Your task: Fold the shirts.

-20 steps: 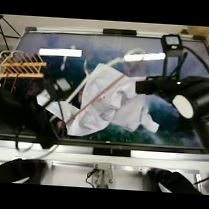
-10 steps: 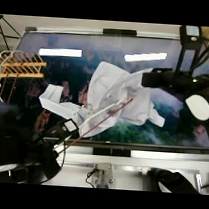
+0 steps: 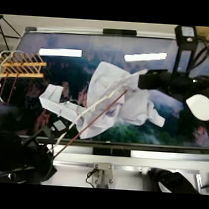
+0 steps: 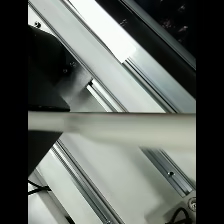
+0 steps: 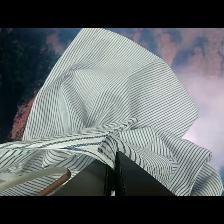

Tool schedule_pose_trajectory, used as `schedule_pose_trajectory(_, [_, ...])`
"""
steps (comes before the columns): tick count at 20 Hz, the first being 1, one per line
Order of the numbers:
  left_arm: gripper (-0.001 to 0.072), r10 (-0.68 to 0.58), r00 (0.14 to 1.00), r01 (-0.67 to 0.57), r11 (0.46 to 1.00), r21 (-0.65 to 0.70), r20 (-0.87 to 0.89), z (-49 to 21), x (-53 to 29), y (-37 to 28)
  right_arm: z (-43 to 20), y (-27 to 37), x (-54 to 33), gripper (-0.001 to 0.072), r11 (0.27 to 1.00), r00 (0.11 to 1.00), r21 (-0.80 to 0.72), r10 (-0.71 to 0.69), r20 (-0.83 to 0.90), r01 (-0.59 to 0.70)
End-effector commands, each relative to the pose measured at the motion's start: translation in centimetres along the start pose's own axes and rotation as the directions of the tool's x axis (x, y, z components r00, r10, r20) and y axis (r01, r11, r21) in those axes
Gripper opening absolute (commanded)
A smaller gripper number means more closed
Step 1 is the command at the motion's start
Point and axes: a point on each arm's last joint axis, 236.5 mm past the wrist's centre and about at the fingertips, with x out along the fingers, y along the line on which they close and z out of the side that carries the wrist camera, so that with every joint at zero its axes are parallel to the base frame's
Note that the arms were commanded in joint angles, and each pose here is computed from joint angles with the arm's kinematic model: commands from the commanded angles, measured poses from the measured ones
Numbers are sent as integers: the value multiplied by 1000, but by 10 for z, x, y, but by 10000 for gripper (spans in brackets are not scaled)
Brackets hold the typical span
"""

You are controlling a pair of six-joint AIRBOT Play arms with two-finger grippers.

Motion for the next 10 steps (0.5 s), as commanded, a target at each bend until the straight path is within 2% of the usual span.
schedule_pose_trajectory(1, [53, -16, 1000, 16, 1000, 6, 2, -6, -2, -1, -1, 8, -1, 81, 999, 999, 13, 33, -3, -33])
schedule_pose_trajectory(7, [53, -43, 999, 45, 997, 62, -33, 17, 40, -19, 9, 35, -11, 81, 988, 988, 32, 151, 43, -152])
schedule_pose_trajectory(10, [53, -26, 1000, 26, 1000, -10, -16, 41, 57, -13, 17, 52, -40, 80, 971, 968, 30, 234, 92, -238])
